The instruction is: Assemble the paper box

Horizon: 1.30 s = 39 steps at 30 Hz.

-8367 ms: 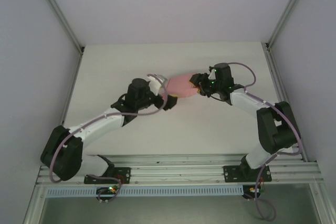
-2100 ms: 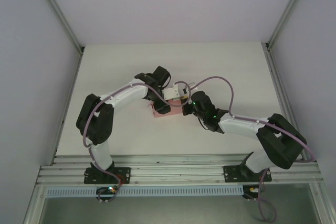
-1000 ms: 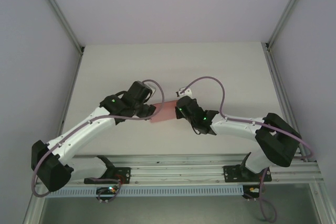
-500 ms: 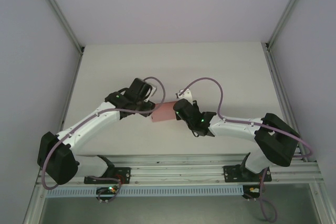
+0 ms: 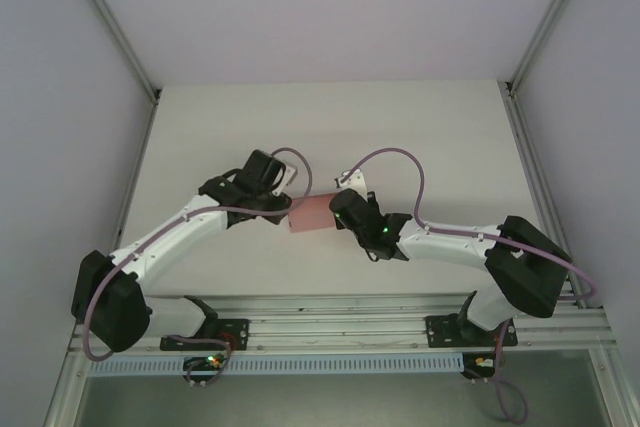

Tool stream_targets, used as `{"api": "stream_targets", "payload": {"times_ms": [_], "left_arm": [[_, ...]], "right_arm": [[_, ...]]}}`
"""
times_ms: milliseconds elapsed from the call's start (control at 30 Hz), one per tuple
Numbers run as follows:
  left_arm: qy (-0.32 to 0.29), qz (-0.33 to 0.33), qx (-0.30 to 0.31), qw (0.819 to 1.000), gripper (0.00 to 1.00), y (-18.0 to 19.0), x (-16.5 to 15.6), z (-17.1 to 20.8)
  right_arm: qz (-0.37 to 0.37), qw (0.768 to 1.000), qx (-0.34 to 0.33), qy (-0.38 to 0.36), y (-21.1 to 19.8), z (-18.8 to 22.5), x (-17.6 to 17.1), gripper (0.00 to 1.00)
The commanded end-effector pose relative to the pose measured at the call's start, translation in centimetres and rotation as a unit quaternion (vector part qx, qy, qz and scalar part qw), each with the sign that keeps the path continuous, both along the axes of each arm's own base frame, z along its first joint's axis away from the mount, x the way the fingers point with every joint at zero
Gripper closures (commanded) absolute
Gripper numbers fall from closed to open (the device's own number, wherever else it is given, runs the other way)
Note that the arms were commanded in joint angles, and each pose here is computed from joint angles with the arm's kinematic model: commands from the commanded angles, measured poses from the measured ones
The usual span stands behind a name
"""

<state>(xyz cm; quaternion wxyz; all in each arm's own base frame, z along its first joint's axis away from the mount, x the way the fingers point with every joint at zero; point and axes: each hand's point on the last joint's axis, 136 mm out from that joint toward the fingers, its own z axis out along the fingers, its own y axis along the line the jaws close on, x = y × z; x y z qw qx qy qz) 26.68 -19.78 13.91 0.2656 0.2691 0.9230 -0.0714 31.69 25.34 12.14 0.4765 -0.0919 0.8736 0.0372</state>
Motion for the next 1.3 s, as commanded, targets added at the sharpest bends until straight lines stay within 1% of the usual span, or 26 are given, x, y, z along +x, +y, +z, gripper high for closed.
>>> {"api": "stream_targets", "payload": {"times_ms": [0,100,133,167,233,300,400,467,533,567,733,867,967,1033,1267], "left_arm": [[0.006,-0.004,-0.005,1.0,0.68,-0.3,0.1,-0.7],[0.005,-0.003,0.001,1.0,0.68,-0.3,0.5,-1.0],[0.008,-0.004,0.001,1.0,0.7,-0.4,0.6,-1.1],[0.011,-0.005,0.001,1.0,0.73,-0.6,0.6,-1.2],[0.015,-0.005,0.001,1.0,0.87,-0.7,0.6,-1.3],[0.015,-0.001,-0.004,1.0,0.97,-0.8,0.7,-1.1],[0.026,0.0,-0.019,0.999,0.94,-1.3,0.4,-0.8],[0.03,0.007,-0.019,0.999,0.82,-1.2,0.2,-0.9],[0.03,0.014,-0.015,0.999,0.73,-0.9,0.0,-0.9],[0.03,0.018,-0.012,0.999,0.72,-0.7,0.0,-0.9],[0.02,0.023,-0.015,0.999,0.71,-0.4,0.0,0.1],[0.014,0.019,-0.022,0.999,0.73,-0.6,0.1,0.6],[0.013,0.021,-0.021,0.999,0.76,-0.6,0.1,0.8],[0.012,0.027,-0.02,0.999,0.8,-0.5,0.3,0.9],[0.02,0.023,-0.013,0.999,0.84,-0.6,0.2,0.1]], "right_arm": [[-0.006,0.999,-0.029,0.022,-1.1,-1.0,-1.0,1.0],[-0.006,0.999,-0.03,0.023,-1.2,-1.0,-1.0,1.0],[-0.006,0.999,-0.03,0.024,-1.2,-1.1,-1.0,1.0],[-0.006,0.999,-0.031,0.024,-1.2,-1.1,-1.0,1.0],[-0.005,0.999,-0.032,0.026,-1.2,-1.1,-1.1,1.0],[-0.004,0.999,-0.033,0.027,-1.2,-1.1,-1.1,1.0],[-0.005,0.999,-0.037,0.03,-1.2,-1.3,-1.1,1.0],[-0.006,0.999,-0.041,0.032,-1.4,-1.4,-1.2,1.0],[-0.006,0.998,-0.043,0.034,-1.4,-1.5,-1.2,1.0],[-0.005,0.998,-0.045,0.035,-1.4,-1.6,-1.3,1.0],[-0.005,0.998,-0.049,0.036,-1.5,-1.5,-1.3,1.0],[-0.004,0.998,-0.051,0.037,-1.5,-1.5,-1.3,1.0],[-0.005,0.998,-0.052,0.037,-1.5,-1.5,-1.2,1.0],[-0.005,0.998,-0.053,0.038,-1.4,-1.6,-1.2,1.0],[-0.004,0.998,-0.049,0.037,-1.3,-1.4,-1.2,1.0]]}}
